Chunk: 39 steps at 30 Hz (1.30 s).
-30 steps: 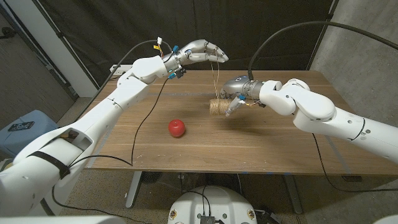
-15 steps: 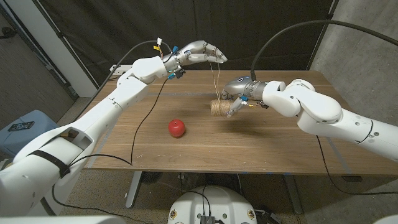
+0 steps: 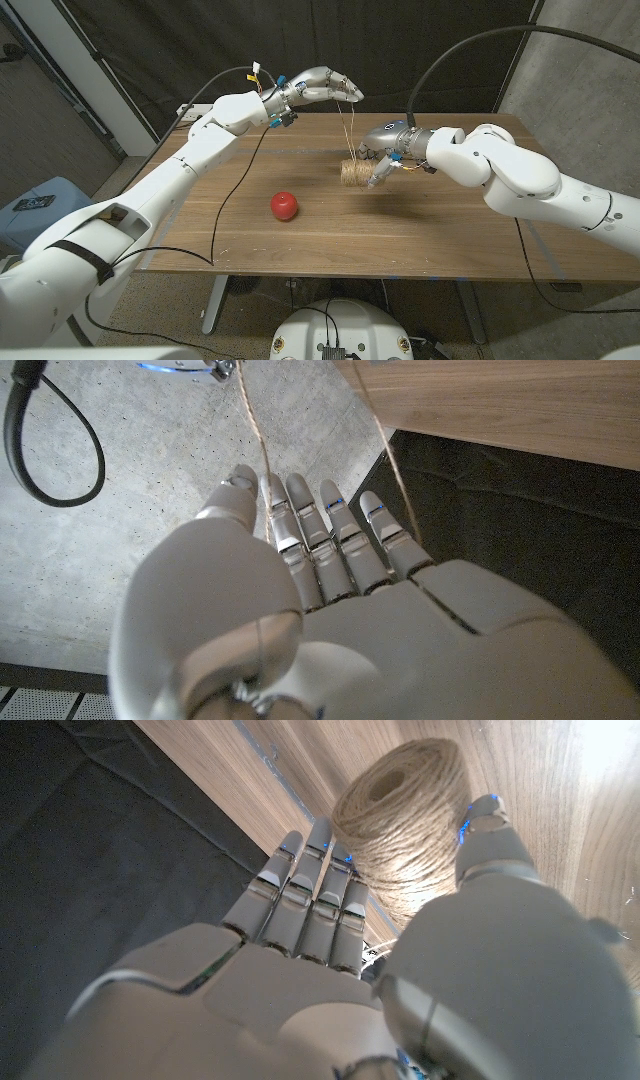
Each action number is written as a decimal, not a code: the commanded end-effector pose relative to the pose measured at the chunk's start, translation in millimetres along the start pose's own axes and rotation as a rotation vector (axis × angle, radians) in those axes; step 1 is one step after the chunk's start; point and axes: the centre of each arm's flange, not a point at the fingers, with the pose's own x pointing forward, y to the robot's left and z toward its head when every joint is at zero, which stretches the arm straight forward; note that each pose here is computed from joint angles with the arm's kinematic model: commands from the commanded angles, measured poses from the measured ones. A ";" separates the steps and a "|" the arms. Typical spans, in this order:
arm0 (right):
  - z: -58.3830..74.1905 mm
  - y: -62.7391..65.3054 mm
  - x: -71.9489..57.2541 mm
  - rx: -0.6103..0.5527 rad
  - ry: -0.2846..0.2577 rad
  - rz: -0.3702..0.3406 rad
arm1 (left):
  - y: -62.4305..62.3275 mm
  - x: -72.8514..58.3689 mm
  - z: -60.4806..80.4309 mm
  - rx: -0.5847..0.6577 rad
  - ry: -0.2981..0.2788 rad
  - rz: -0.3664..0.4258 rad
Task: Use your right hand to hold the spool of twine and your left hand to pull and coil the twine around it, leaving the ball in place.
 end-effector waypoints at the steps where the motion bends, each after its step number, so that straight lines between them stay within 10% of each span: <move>1: 4.8 -8.8 -12.2 -0.008 -0.002 0.000 | 2.8 -1.9 -6.0 -0.002 0.017 0.001; 39: 12.9 -29.6 -30.7 -0.005 0.028 -0.047 | 11.0 -3.0 -30.5 -0.010 0.055 -0.014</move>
